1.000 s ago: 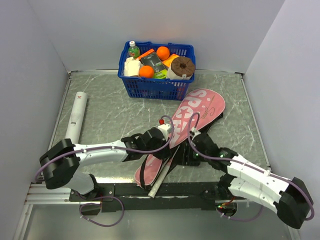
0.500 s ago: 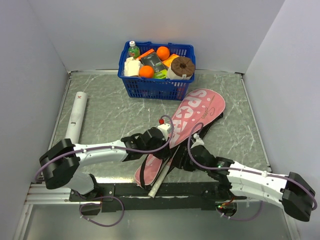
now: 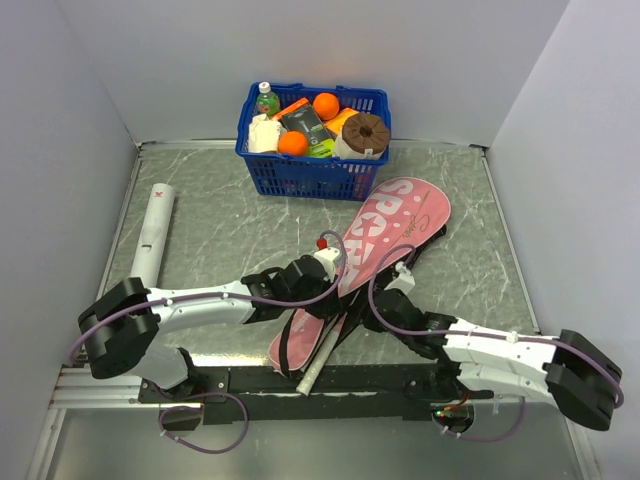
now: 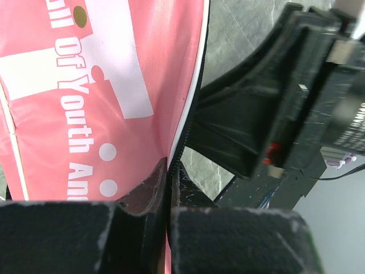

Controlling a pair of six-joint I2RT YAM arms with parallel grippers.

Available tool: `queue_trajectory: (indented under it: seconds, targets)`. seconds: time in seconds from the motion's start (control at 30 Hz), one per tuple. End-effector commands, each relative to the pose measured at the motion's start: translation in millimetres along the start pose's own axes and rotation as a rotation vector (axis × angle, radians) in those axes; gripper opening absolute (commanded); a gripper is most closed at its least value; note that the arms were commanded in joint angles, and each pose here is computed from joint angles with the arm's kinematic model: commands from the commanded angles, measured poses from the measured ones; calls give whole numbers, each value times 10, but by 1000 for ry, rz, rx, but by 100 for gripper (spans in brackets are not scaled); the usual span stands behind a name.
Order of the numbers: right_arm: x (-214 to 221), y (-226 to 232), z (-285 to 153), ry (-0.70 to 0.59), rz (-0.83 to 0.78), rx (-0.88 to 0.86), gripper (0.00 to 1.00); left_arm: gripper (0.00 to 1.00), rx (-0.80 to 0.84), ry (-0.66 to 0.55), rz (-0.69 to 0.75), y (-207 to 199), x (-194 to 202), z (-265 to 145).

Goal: Pack up the badminton gear

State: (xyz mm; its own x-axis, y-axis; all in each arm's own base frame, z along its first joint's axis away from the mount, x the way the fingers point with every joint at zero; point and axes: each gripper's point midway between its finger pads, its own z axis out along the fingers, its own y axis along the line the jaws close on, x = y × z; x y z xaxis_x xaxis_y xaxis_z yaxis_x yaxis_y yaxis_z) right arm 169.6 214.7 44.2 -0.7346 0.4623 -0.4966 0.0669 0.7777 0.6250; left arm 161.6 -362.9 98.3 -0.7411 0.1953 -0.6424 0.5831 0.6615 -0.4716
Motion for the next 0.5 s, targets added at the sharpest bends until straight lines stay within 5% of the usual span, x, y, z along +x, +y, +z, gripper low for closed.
queue_trajectory:
  seconds: [0.0,0.23,0.47]
  targets:
    - [-128,154,119,-83,31,-51,43,1,84,-79,-1,-211,-241,-70]
    - [-108,151,307,-95,36,-37,32,1,90,-79,-8,-208,-214,-98]
    - [-195,117,357,-130,61,-20,0,1,82,-75,-6,-185,-194,-116]
